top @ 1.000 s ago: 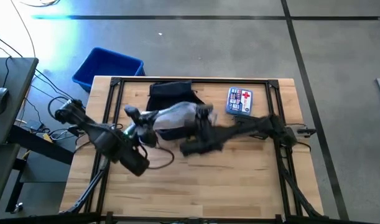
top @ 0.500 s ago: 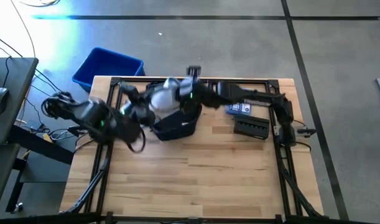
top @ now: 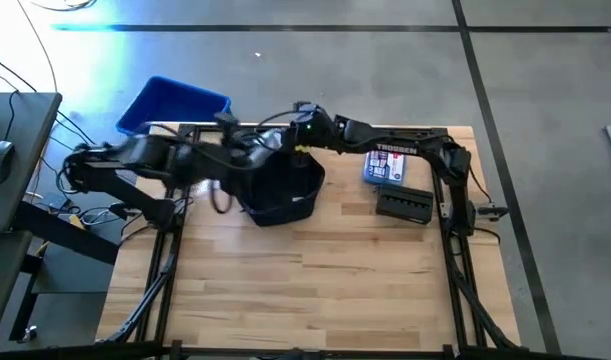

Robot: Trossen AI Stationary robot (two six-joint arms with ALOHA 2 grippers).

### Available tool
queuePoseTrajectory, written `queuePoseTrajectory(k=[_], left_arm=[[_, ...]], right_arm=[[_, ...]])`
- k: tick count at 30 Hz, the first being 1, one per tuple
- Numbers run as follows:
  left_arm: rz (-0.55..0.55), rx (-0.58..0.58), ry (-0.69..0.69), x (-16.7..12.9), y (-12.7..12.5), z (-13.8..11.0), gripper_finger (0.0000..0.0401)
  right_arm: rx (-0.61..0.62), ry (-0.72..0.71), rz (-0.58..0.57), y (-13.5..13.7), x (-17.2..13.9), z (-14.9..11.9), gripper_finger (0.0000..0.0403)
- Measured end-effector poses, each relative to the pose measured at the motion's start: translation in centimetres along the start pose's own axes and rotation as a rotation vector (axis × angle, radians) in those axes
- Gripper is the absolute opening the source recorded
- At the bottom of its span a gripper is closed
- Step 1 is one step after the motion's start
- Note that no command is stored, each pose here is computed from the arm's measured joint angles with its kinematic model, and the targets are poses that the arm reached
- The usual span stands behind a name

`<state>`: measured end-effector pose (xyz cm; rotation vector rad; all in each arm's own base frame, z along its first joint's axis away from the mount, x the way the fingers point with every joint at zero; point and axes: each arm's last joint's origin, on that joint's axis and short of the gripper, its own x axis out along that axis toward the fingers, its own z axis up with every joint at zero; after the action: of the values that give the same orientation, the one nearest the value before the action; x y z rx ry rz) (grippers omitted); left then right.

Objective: Unpack backpack
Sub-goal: Put the transparent zip bag into the black backpack

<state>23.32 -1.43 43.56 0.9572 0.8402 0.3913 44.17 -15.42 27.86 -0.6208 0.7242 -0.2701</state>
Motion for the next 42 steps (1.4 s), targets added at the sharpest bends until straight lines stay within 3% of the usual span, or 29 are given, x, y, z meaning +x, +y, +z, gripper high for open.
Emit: queuePoseTrajectory(k=[6, 10, 13, 17, 19, 22, 27, 35, 39, 42], left_arm=[[-0.033, -0.035, 0.056, 5.0, -4.9, 1.0, 0.0000], [-0.051, -0.043, 0.056, 7.6, -8.7, 1.6, 0.0000], [-0.055, 0.021, 0.073, 8.1, -10.7, 2.0, 0.0000], [0.065, 0.206, 0.165, 7.1, -12.2, 2.3, 0.0000], [0.102, 0.232, 0.172, 6.5, -12.3, 2.4, 0.0000], [0.043, 0.181, 0.122, 6.0, -12.5, 2.5, 0.0000], [-0.033, 0.160, 0.095, 5.0, -13.6, 2.4, 0.0000], [-0.085, 0.157, 0.025, 2.1, -15.7, 2.9, 0.0000], [-0.117, 0.130, 0.004, 1.2, -16.4, 2.9, 0.0000], [-0.104, 0.118, -0.002, 0.8, -16.6, 3.0, 0.0000]], right_arm=[[-0.066, 0.060, 0.080, 2.8, 2.1, -4.3, 0.0000], [-0.132, 0.080, 0.095, 3.9, 2.6, -5.5, 0.0000], [-0.116, 0.082, 0.100, 4.0, 2.6, -5.4, 0.0000], [-0.053, 0.053, 0.103, 4.6, 2.2, -4.0, 0.0000], [-0.012, 0.030, 0.105, 5.1, 1.9, -2.9, 0.0000], [0.042, -0.009, 0.125, 6.3, 1.3, -1.3, 0.0000], [0.178, -0.068, 0.274, 8.4, 1.1, -0.3, 0.0000], [0.251, 0.014, 0.403, 11.4, 2.9, -1.4, 0.0000], [0.233, 0.003, 0.373, 12.5, 4.3, -1.8, 0.0000], [0.227, -0.107, 0.333, 12.5, 5.3, -1.3, 0.0000]])
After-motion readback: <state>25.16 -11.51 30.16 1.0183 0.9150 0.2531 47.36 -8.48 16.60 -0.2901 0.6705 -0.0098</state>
